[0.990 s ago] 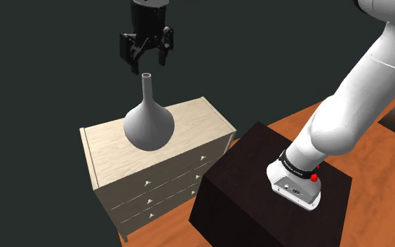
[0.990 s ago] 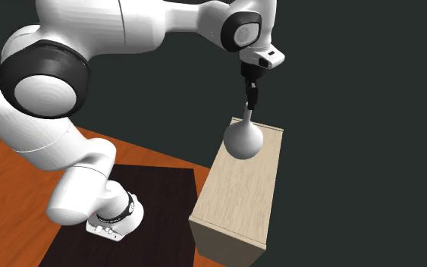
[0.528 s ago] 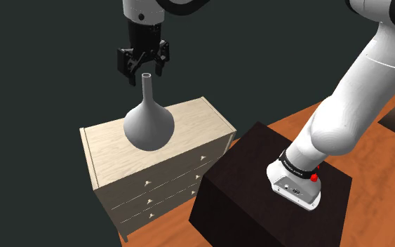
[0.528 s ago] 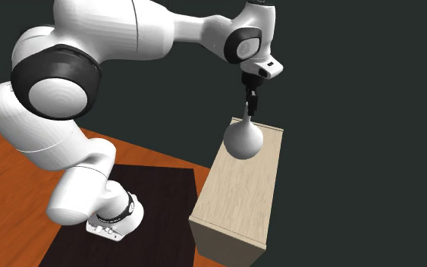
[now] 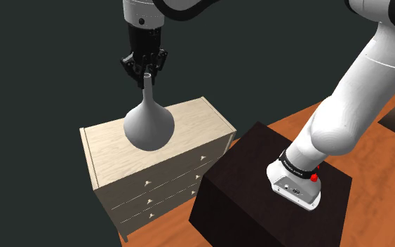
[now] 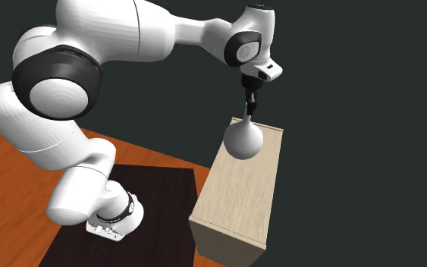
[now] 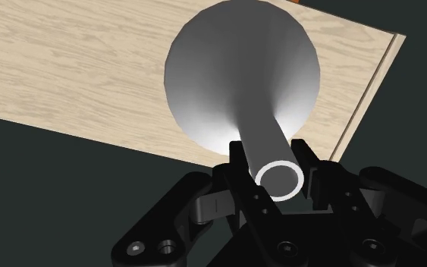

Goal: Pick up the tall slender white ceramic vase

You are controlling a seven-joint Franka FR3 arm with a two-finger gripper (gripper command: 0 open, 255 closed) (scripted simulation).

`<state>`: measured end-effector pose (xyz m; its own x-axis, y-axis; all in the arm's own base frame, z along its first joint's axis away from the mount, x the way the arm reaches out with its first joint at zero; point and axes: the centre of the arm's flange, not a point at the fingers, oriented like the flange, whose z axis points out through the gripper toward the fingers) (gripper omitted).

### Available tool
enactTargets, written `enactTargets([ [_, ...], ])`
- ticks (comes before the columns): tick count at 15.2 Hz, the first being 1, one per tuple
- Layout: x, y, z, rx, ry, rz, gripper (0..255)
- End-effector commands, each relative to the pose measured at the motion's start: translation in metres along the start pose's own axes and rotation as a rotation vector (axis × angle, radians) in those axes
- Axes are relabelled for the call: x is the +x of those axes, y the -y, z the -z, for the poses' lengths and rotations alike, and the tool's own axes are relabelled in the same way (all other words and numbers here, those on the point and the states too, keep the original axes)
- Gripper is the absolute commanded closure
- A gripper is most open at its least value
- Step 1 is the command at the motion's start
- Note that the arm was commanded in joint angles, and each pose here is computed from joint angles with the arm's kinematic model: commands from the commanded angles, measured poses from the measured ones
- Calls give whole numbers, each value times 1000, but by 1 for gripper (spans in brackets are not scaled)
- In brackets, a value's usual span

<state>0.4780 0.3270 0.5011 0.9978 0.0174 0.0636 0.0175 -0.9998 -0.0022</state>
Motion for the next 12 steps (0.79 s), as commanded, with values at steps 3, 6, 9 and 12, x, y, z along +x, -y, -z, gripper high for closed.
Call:
enactTargets([
  [3, 0, 0, 0, 0, 1, 0, 255],
  [6, 0, 0, 5, 0, 1, 0, 255],
  [9, 1, 0, 21, 0, 1, 0, 255],
  [12, 2, 0, 37, 0, 1, 0, 255],
])
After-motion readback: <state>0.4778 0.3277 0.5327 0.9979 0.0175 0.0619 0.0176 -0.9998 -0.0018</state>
